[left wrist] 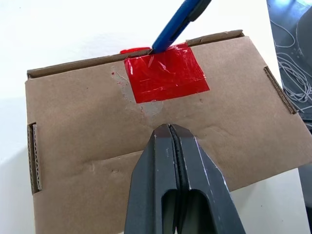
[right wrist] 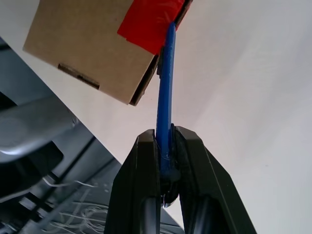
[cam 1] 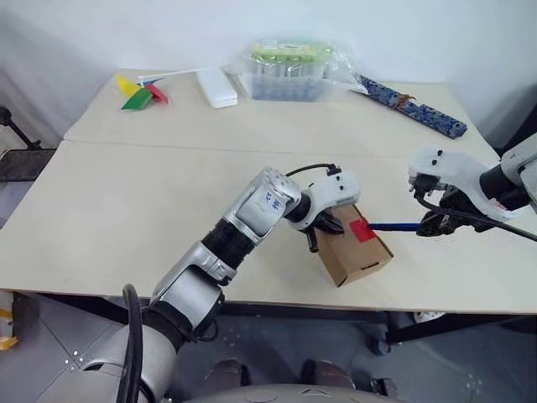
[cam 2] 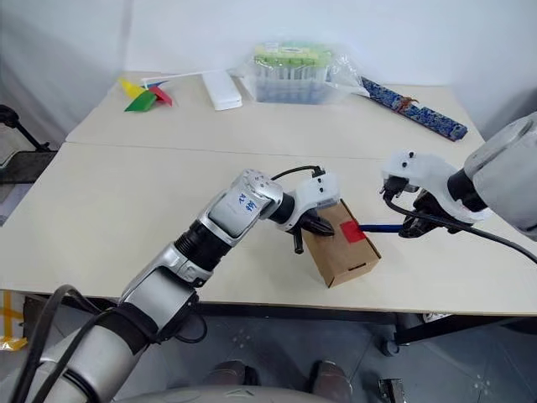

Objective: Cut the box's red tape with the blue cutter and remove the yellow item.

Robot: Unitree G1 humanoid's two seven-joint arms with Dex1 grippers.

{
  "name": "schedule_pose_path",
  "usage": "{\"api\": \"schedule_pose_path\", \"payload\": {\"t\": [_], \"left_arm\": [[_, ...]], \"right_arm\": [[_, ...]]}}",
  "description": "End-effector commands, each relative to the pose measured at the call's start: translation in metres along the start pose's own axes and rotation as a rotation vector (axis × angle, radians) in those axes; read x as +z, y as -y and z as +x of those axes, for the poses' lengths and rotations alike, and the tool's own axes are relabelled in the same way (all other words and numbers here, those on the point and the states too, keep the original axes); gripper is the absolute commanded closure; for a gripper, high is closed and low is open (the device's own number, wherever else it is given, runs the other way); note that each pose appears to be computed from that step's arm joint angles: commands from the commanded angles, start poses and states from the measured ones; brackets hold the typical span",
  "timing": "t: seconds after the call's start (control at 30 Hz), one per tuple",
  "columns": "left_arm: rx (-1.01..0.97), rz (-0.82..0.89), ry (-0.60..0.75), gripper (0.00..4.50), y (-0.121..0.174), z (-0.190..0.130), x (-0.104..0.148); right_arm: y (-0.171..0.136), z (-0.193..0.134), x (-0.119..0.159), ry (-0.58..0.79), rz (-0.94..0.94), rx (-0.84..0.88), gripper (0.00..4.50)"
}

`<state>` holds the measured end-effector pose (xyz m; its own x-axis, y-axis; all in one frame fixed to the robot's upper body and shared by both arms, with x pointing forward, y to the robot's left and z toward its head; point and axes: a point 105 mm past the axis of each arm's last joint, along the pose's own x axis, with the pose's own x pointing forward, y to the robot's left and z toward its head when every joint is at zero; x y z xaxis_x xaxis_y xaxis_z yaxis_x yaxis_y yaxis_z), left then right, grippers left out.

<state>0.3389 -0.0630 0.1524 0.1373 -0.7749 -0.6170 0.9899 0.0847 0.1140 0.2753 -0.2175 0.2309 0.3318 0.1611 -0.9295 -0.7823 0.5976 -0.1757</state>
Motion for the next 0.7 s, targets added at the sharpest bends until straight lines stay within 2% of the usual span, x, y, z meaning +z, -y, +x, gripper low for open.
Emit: {"api": "schedule_pose_path", "payload": {"t": [0.03, 0.33, 0.7], "left_arm": [[0.063, -0.082, -0.143, 4.49, -0.005, 0.015, -0.040], [0.096, -0.093, -0.132, 4.49, -0.008, 0.017, -0.040], [0.117, -0.088, -0.129, 4.49, -0.009, 0.022, -0.041]], "right_arm": [[-0.027, 0.012, -0.011, -0.074, -0.086, 0.188, 4.36], [-0.031, 0.003, -0.026, -0.116, -0.137, 0.218, 4.36], [-0.037, 0.009, -0.017, -0.086, -0.009, 0.255, 4.36]]}}
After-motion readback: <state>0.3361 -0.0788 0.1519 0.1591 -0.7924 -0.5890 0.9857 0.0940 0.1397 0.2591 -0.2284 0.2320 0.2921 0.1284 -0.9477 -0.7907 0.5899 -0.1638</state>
